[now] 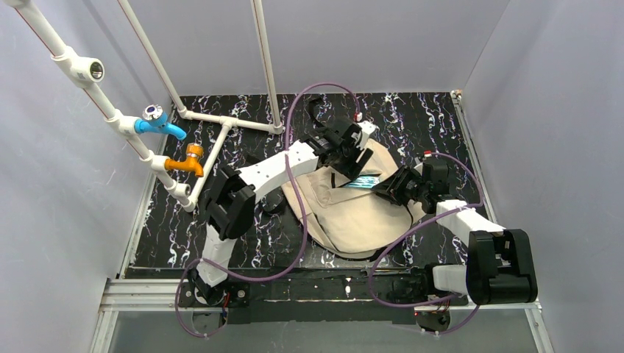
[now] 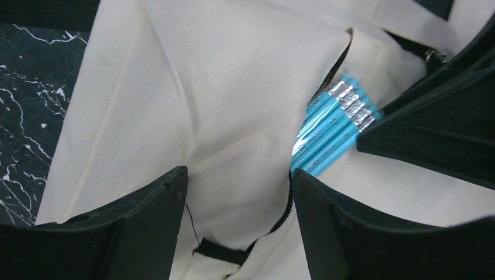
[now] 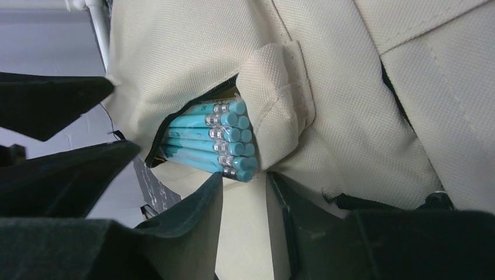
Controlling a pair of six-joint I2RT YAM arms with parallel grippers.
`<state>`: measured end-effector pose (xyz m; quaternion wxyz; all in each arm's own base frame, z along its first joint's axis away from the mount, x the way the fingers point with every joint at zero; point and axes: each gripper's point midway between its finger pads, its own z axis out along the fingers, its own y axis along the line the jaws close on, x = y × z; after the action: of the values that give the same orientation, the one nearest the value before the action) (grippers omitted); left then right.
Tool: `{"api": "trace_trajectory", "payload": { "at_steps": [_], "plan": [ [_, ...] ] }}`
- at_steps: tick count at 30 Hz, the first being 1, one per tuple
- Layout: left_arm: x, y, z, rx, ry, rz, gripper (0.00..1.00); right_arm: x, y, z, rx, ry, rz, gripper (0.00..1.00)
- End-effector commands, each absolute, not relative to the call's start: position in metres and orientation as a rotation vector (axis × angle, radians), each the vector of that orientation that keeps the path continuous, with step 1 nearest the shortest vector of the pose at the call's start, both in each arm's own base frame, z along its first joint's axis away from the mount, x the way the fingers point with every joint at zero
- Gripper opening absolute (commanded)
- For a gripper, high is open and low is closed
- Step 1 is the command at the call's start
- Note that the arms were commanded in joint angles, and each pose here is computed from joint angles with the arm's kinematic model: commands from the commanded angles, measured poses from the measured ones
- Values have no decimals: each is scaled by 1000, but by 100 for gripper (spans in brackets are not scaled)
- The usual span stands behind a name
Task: Pack the student bag
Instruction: Place the stationery in the student bag.
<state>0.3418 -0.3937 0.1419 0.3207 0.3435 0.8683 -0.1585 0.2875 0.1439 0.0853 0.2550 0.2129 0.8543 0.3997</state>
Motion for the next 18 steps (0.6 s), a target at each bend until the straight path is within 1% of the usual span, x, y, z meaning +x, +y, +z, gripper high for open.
{"api": "trace_trajectory", "payload": {
  "at_steps": [1, 5, 9, 12, 14, 18],
  "plan": [
    [347, -393, 146, 1008, 2247, -359, 64, 310, 144, 107, 515, 2233, 1098, 38],
    [343, -403, 142, 1067, 2224, -371, 66, 312, 144, 110, 504, 2223, 1107, 37],
    [342, -407, 134, 1087, 2221, -331, 65, 312, 144, 116, 489, 2210, 1107, 38],
    [349, -409, 131, 1070, 2210, -262, 57, 311, 146, 114, 495, 2214, 1124, 38],
    [352, -408, 128, 1067, 2207, -224, 50, 311, 147, 114, 496, 2214, 1134, 38],
    [353, -411, 125, 1069, 2206, -217, 39, 311, 146, 119, 495, 2196, 1133, 36]
  ]
}}
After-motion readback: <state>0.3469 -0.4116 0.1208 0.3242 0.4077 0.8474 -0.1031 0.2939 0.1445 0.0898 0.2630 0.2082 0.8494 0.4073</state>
